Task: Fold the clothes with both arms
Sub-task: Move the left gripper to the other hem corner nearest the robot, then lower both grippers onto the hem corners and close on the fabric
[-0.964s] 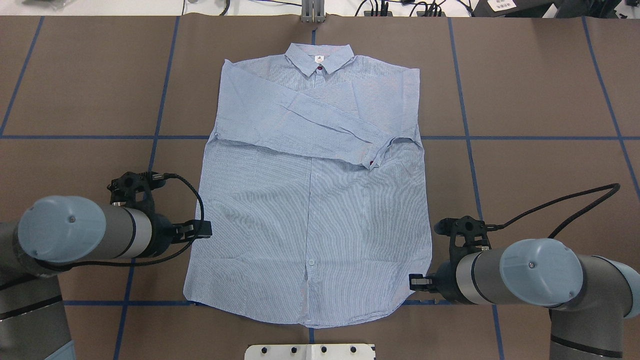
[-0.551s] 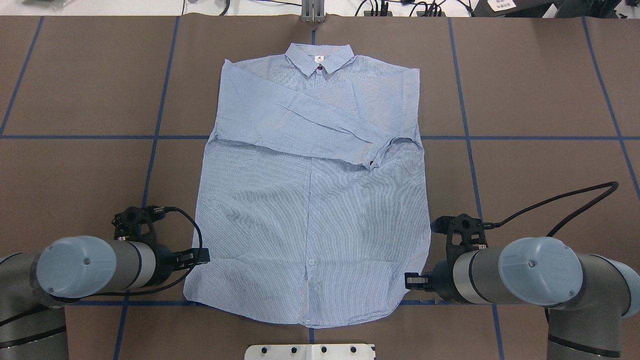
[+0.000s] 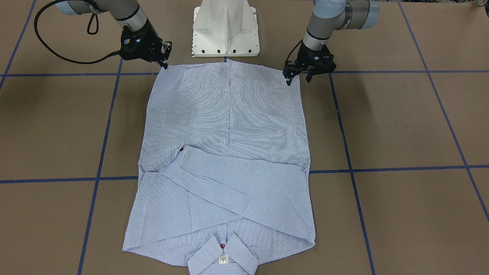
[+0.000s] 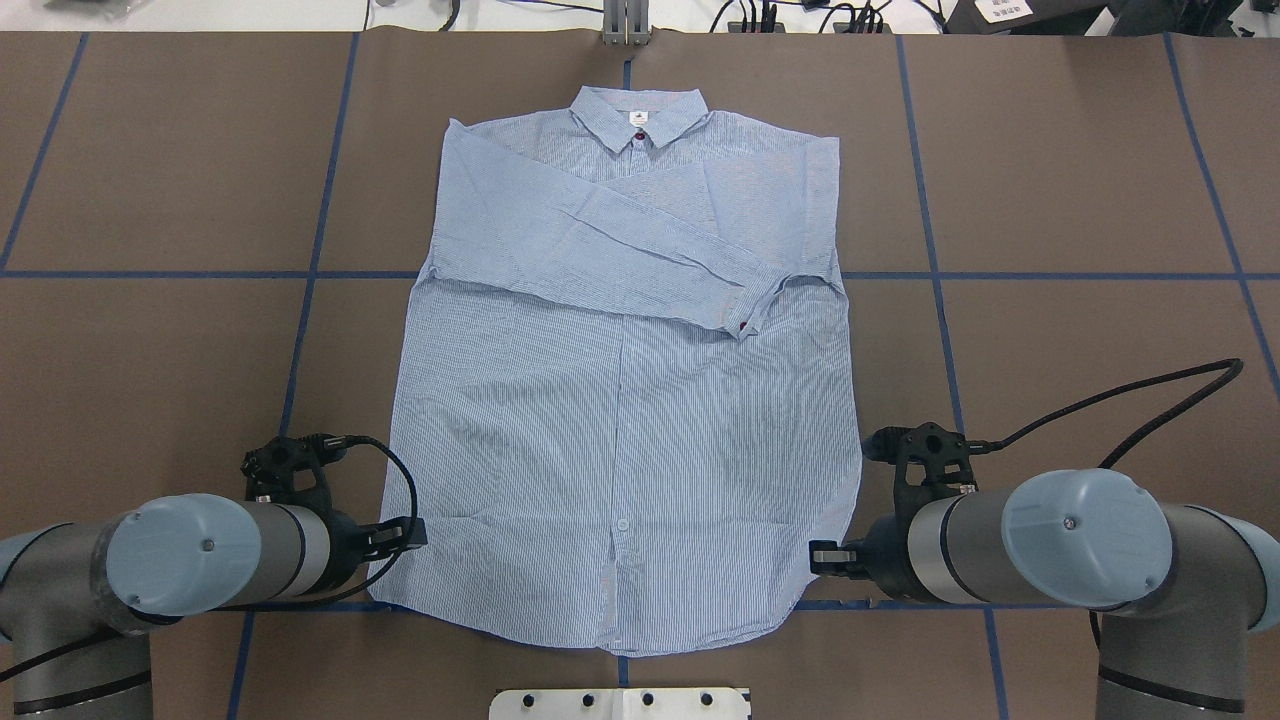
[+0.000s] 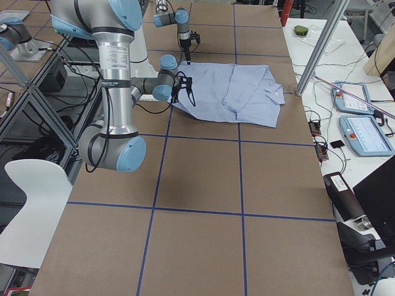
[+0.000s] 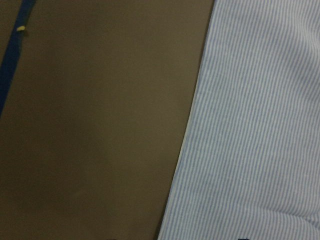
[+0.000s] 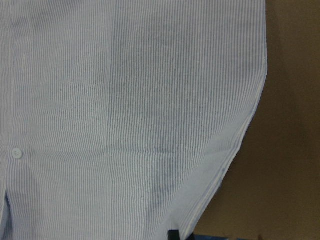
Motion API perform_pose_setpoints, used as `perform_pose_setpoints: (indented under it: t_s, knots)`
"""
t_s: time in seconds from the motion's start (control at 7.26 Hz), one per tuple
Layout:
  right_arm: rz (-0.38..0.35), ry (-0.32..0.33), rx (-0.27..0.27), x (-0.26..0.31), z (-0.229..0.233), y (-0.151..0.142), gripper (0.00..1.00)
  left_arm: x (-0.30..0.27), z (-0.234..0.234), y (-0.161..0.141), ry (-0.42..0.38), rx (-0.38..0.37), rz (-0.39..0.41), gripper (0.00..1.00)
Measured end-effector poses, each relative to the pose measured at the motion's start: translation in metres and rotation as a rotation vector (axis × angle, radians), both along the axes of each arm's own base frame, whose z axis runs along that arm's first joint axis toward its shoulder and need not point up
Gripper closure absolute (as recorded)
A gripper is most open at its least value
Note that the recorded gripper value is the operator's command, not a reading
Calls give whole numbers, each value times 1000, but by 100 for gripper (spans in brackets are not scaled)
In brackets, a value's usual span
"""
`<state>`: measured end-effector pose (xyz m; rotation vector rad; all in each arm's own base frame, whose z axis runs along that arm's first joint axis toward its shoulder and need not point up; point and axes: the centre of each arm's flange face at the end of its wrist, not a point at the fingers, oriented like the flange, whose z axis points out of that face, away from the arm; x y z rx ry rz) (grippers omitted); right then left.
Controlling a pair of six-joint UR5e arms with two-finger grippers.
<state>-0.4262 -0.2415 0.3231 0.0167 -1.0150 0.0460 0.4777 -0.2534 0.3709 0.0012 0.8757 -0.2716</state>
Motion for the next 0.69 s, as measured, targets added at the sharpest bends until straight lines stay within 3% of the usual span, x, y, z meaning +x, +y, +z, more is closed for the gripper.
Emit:
perform_pose_setpoints:
  t_s: [0.28, 0.69]
  knots:
    - [0, -1, -1, 1, 0, -1, 100, 5, -1, 7, -15, -4, 15, 29]
    - [2, -3, -1, 2, -1, -2, 100, 6, 0, 10, -24, -6, 22, 43]
